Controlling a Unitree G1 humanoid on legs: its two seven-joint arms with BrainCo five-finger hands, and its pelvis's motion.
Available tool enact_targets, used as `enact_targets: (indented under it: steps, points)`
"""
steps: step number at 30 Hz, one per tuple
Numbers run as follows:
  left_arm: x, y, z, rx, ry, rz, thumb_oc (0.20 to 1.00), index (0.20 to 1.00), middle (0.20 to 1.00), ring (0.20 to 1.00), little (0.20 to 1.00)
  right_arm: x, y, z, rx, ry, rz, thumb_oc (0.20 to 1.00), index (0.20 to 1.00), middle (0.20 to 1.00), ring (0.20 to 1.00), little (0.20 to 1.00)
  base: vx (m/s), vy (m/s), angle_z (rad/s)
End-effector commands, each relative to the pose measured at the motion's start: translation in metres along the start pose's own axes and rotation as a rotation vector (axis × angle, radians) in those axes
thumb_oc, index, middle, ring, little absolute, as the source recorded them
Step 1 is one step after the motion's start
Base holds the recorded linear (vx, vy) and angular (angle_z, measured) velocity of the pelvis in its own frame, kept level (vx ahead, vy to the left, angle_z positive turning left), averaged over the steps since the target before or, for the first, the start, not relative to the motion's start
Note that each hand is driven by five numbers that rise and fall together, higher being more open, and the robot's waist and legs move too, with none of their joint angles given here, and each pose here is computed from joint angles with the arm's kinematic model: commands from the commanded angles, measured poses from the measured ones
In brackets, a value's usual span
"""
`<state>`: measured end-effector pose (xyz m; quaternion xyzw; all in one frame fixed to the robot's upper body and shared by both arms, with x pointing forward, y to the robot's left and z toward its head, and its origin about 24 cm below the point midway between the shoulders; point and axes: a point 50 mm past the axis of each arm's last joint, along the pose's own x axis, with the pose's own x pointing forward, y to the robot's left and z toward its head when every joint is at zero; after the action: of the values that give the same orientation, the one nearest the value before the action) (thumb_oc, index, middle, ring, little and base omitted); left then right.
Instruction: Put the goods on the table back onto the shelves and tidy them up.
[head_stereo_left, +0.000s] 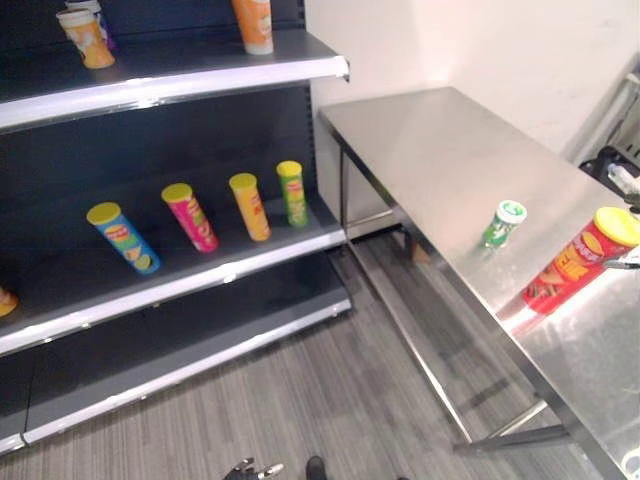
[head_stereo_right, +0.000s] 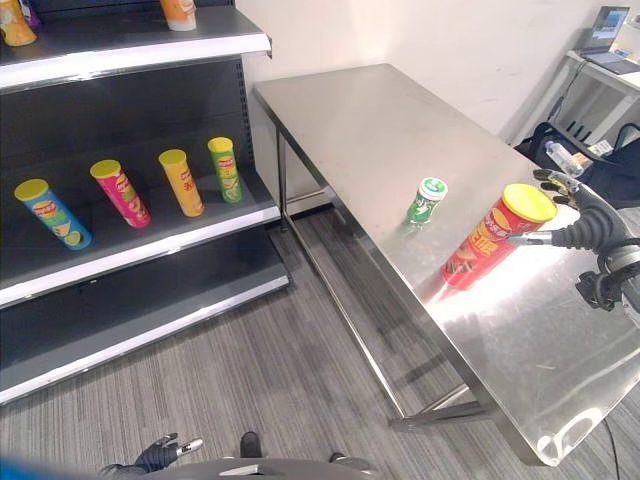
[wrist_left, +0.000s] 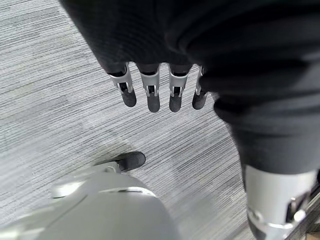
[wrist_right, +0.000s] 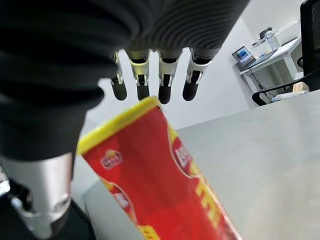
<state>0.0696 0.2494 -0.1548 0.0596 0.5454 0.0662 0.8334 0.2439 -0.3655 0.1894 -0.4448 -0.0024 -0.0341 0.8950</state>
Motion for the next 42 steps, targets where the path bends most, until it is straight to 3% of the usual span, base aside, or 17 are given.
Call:
enact_targets:
  steps: [1,19,20,21,22,32,42]
  points:
    - [0.004,0.003,0.024,0.042,-0.079,0.005,1.000,1.000,1.000,1.000,1.000,0.012,-0.028,0.026,-0.090,-0.079,-0.076,1.000,1.000,1.000,1.000,1.000,0.00,0.000,0.00]
    - [0.004,0.002,0.017,0.039,-0.054,0.005,1.000,1.000,1.000,1.000,1.000,0.027,-0.019,0.016,-0.074,-0.013,-0.045,1.000,1.000,1.000,1.000,1.000,0.00,0.000,0.00]
    - [0.003,0.002,0.016,0.038,-0.054,0.004,1.000,1.000,1.000,1.000,1.000,0.028,-0.018,0.016,-0.069,-0.011,-0.028,0.831,0.831,0.831,0.831,0.831,0.00,0.000,0.00]
    - [0.003,0.002,0.017,0.039,-0.054,0.002,1.000,1.000,1.000,1.000,1.000,0.028,-0.016,0.016,-0.067,-0.012,-0.014,0.294,0.294,0.294,0.294,0.294,0.00,0.000,0.00]
    - [0.003,0.002,0.016,0.039,-0.053,0.002,1.000,1.000,1.000,1.000,1.000,0.029,-0.014,0.017,-0.065,-0.013,0.005,0.200,0.200,0.200,0.200,0.200,0.00,0.000,0.00]
    - [0.002,0.004,0.013,0.035,-0.041,-0.006,1.000,1.000,1.000,1.000,1.000,0.029,-0.003,0.025,-0.063,-0.051,0.081,0.200,0.200,0.200,0.200,0.200,0.00,-0.008,0.01]
    - [0.003,0.007,0.020,0.021,-0.068,0.022,1.000,1.000,1.000,1.000,1.000,-0.001,-0.019,0.061,0.131,-0.357,-0.404,0.200,0.200,0.200,0.200,0.200,0.01,-0.066,0.05]
